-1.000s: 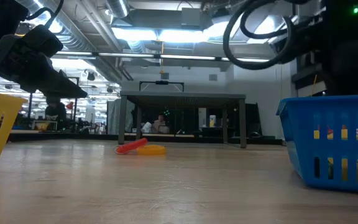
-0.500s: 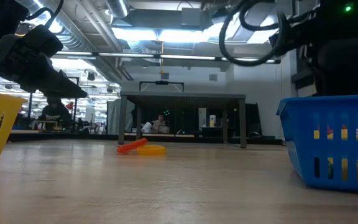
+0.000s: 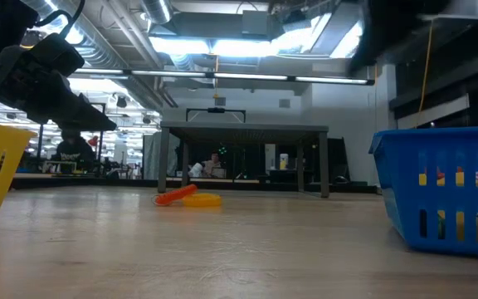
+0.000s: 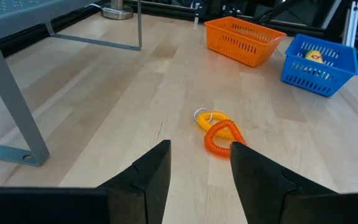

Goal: Pick & Place Office Desk Supplies
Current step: Put the yellow spring keychain into the orange basket

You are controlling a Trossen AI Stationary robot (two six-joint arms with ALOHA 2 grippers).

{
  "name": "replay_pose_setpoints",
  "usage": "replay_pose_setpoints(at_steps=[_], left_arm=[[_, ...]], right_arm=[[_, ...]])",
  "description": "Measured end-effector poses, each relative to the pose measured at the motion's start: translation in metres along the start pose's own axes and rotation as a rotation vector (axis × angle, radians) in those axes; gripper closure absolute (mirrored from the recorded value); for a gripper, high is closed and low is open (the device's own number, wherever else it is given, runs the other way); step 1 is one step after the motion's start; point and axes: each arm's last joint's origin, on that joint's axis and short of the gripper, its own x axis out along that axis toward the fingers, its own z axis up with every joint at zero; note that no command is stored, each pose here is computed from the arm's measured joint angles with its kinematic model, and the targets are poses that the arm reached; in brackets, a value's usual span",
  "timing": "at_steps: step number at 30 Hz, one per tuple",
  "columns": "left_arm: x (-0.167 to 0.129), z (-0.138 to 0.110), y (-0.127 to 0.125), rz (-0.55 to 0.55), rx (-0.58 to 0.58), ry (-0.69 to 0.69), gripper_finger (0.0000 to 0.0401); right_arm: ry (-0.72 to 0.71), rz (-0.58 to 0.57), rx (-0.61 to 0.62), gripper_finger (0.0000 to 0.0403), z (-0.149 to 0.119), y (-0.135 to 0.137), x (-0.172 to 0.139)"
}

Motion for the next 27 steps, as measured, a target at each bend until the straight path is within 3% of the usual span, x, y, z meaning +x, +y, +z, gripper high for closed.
replay_pose_setpoints(at_steps=[4, 9, 16, 22, 27], left_arm=[[0.0, 0.0, 0.0, 0.0, -0.002, 0.0, 0.024], [0.0, 0.0, 0.0, 0.0, -0.003, 0.0, 0.024], [0.0, 0.0, 0.0, -0.001, -0.004, 0.0, 0.024], [0.0, 0.0, 0.0, -0.004, -0.004, 0.002, 0.024], [0.0, 0.0, 0.0, -0.01, -0.004, 0.003, 0.024]], right_arm=[[-0.262, -0.143, 0.108, 0.0178, 0.02, -0.001, 0.003], [-0.307, -0.147, 0.154, 0.019, 0.039, -0.003, 0.017], [-0.152, 0.102, -0.019, 0.02, 0.054, 0.008, 0.06], [-0.174, 0.353, -0.17, 0.0201, 0.069, 0.023, 0.096], [-0.141, 0.428, -0.217, 0.0202, 0.073, 0.017, 0.122]])
